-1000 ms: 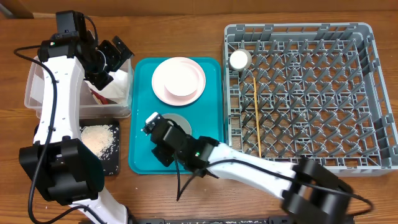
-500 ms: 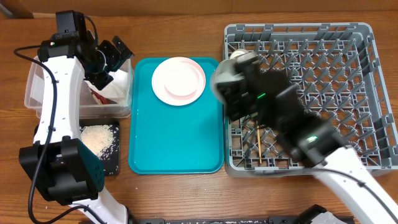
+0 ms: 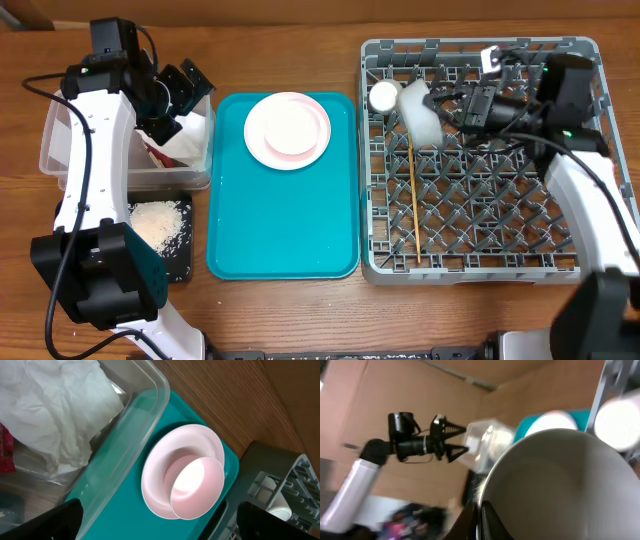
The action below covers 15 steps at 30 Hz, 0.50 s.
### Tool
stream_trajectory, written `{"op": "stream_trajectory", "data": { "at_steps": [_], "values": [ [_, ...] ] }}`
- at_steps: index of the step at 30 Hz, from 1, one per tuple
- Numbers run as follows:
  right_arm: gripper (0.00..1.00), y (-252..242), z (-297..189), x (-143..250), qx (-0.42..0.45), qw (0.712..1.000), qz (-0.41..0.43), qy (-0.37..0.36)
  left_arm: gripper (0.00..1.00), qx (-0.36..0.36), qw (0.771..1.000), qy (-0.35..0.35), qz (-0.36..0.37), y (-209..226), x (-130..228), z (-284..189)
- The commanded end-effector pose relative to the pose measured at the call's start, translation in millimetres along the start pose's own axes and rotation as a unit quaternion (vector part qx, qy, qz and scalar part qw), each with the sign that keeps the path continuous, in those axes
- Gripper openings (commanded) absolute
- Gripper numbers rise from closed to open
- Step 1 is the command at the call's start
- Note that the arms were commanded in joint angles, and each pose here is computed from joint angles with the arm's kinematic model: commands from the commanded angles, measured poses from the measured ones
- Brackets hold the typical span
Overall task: Sort waste into correct bins and load items into the dishwasher
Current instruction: 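Lift the white bowl into the rack and tip it on its side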
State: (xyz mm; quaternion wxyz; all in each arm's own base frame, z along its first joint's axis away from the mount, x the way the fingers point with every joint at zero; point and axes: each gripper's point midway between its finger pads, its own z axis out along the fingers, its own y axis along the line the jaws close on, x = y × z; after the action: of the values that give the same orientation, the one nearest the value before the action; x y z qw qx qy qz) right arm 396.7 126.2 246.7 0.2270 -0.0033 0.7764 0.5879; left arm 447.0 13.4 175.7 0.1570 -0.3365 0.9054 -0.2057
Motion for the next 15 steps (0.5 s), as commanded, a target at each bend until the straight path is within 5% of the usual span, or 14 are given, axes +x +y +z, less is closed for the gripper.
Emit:
{"op": "stream_trajectory", "data": {
  "at_steps": [1,15],
  "values": [
    [0.04,-3.4,15.1,14.4,-0.056,0.994,0.079,0.057,1.0,0.004,1.0,-0.009,0.003,-6.1,-1.5,-5.9],
    [0.04,-25.6,46.8,15.7,-0.016,0.989,0.133,0.056,1.0,0.004,1.0,-0.009,0.003,-6.1,-1.5,-5.9]
  ]
}}
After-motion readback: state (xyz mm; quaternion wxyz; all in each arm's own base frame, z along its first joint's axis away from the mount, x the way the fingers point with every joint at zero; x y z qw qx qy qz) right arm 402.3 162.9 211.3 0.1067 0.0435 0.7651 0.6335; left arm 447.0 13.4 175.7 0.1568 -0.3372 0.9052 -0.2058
